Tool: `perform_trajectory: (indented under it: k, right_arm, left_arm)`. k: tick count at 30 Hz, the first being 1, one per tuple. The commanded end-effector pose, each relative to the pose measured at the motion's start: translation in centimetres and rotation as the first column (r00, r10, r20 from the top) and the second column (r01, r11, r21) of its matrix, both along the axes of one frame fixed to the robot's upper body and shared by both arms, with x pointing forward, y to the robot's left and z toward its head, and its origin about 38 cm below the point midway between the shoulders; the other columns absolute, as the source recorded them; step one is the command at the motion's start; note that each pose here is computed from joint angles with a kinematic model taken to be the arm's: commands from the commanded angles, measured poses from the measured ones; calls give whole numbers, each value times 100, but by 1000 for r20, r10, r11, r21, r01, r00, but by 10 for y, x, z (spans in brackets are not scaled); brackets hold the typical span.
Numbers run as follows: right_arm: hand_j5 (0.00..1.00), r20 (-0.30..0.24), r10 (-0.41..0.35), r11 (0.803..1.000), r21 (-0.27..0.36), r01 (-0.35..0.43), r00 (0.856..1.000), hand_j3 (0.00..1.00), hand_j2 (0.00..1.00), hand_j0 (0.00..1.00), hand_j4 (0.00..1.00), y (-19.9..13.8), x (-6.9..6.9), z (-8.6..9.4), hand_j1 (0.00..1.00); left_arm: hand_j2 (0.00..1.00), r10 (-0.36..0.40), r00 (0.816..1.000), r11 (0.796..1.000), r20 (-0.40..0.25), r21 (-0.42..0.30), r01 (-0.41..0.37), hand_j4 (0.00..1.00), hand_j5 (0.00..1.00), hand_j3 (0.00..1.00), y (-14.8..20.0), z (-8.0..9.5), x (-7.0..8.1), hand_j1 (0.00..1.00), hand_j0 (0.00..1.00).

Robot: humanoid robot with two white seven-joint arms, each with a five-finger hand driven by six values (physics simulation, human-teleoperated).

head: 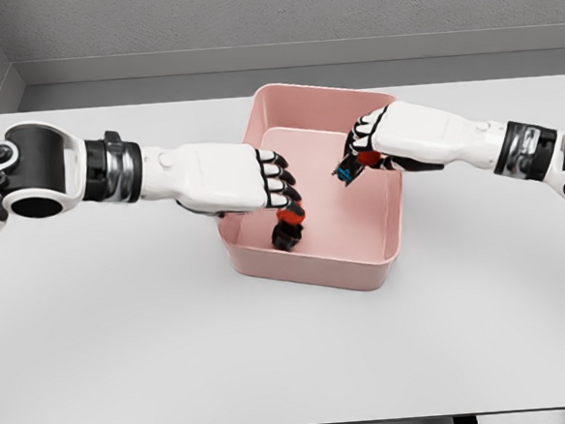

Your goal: Put the industrial switch in the basket with both arms

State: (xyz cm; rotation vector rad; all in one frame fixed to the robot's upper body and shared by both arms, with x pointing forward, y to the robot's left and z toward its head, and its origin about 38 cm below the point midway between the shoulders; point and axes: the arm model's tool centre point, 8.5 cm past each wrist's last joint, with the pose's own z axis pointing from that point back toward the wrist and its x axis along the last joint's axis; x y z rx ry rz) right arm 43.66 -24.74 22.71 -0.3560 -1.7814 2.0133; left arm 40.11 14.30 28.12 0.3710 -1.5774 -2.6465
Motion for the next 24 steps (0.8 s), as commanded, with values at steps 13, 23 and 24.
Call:
perform_trajectory:
  k: [13,23,24]
  right_arm:
    - [100,2,-9,1000,9,9,1000,100,100,100,100,-2,2,3,100]
    - [100,78,-102,995,27,100,992,100,100,100,100,-44,7,39,100]
    - [100,81,-115,993,14,114,990,100,100,100,100,-51,6,40,100]
  left_arm:
    - [100,259,945,916,-198,-261,-306,100,100,100,144,30,9,100,100]
    - [100,275,931,916,-241,-229,-330,100,100,100,150,7,4,100,100]
    - [100,273,931,916,-242,-230,-328,100,100,100,150,7,4,100,100]
